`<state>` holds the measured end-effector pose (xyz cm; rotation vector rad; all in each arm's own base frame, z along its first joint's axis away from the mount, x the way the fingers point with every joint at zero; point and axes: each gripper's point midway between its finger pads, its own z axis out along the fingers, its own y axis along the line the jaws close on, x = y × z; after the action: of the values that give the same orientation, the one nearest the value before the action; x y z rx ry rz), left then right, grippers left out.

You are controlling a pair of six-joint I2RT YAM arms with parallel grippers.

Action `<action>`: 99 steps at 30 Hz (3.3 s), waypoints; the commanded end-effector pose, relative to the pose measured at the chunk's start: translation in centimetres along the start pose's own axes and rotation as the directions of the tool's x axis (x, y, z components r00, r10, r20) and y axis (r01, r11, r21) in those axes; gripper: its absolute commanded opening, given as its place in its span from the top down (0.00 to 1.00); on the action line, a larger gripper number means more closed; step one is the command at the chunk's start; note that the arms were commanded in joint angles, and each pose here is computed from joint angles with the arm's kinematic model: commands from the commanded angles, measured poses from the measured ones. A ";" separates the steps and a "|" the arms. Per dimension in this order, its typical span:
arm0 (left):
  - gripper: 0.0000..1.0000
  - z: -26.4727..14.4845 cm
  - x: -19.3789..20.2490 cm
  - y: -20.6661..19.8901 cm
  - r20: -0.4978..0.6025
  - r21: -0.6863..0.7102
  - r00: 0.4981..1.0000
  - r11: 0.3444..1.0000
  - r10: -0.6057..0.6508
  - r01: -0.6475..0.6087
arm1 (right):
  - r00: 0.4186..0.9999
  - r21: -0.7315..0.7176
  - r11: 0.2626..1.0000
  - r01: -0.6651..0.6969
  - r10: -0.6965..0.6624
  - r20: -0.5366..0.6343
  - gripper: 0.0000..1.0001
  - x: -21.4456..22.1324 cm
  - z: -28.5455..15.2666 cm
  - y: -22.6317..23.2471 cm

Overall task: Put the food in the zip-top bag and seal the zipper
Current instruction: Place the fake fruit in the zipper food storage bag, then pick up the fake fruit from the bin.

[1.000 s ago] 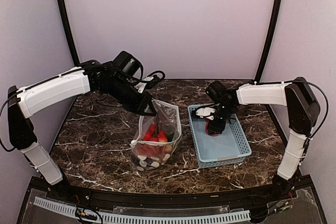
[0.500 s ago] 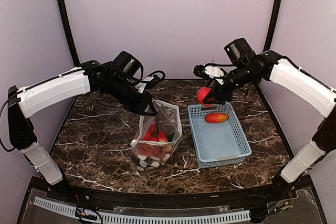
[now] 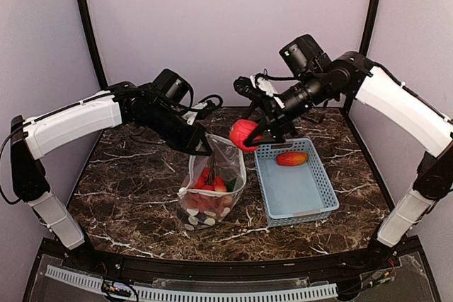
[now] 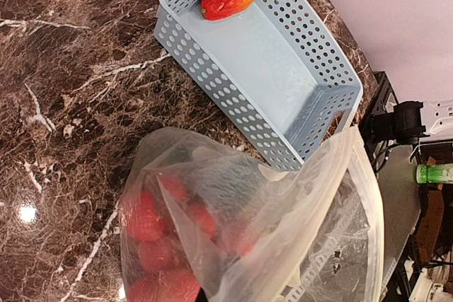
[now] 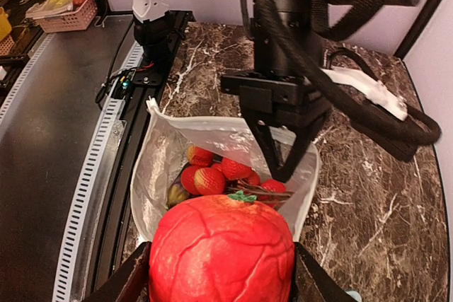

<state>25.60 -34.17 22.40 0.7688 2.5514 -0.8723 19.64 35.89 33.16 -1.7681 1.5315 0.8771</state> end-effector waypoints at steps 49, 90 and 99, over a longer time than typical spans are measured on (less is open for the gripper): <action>0.99 -0.8 0.2 -0.6 0.039 0.031 0.999 0.999 0.017 -0.019 | 0.929 0.260 0.956 -0.139 0.217 -0.301 0.28 15.9 -2.1 -4.7; 0.99 -0.2 0.2 -0.6 0.015 0.041 0.999 0.998 0.036 -0.037 | 0.677 0.403 0.909 0.101 0.234 -0.697 0.36 34.1 -0.5 -15.5; 0.99 0.2 0.6 -0.5 0.008 0.045 0.999 0.998 0.033 -0.034 | 0.675 0.392 0.917 0.070 0.246 -0.696 0.36 35.3 0.4 -15.5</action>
<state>25.16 -34.18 22.05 0.7920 2.5274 -0.8995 37.82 17.69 4.95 -1.8425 2.1276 -0.2100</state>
